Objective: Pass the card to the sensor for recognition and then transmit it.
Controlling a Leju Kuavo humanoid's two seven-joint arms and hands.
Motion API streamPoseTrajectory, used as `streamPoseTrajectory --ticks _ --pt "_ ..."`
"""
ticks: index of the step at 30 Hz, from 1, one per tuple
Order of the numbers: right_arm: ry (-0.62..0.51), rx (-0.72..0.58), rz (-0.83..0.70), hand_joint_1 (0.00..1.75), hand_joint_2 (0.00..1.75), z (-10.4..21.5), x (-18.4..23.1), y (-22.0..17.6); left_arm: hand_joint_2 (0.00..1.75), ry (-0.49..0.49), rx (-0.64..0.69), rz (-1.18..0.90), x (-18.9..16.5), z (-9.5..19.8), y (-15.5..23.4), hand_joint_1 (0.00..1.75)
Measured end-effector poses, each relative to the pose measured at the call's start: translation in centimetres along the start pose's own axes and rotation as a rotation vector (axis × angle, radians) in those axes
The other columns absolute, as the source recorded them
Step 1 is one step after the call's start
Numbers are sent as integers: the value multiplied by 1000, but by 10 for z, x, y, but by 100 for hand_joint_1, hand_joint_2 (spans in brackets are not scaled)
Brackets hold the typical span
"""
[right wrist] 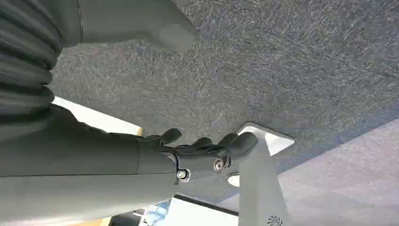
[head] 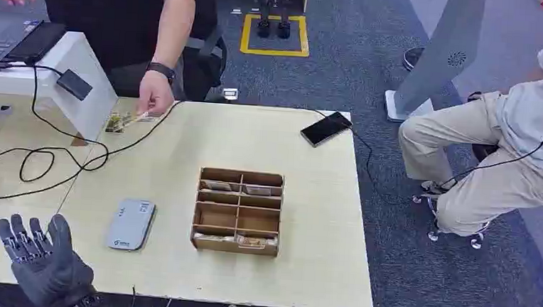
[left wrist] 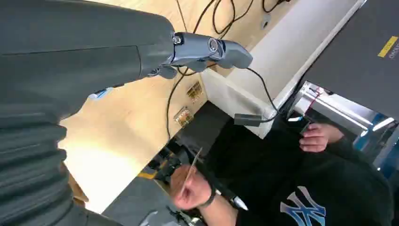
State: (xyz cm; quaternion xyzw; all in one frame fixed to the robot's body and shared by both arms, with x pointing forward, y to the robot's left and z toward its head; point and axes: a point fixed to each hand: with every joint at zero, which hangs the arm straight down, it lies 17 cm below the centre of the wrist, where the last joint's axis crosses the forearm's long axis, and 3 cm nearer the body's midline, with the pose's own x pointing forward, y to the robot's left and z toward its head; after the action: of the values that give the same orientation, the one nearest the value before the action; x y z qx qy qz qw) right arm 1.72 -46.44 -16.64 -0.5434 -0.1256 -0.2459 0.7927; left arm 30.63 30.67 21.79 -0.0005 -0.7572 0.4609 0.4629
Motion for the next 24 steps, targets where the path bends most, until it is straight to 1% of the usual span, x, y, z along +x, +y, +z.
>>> streamPoseTrajectory --ticks 8,14,16,17,21,24 --pt "4 0 1 0 175 0 -1 0 175 1 -2 -2 0 0 0 0" --pt "5 0 1 0 175 0 -1 0 175 -26 -16 -21 4 1 -4 0" --pt "-1 1 2 0 175 0 0 0 175 -122 -57 -90 18 1 -12 0" --pt "-5 1 4 0 175 0 1 0 175 -197 -94 -145 28 1 -22 0" --pt "-28 6 9 0 175 1 7 2 175 -318 -181 -249 31 1 -51 0" --pt "-55 16 24 0 175 2 13 5 175 -497 -294 -438 37 3 -77 0"
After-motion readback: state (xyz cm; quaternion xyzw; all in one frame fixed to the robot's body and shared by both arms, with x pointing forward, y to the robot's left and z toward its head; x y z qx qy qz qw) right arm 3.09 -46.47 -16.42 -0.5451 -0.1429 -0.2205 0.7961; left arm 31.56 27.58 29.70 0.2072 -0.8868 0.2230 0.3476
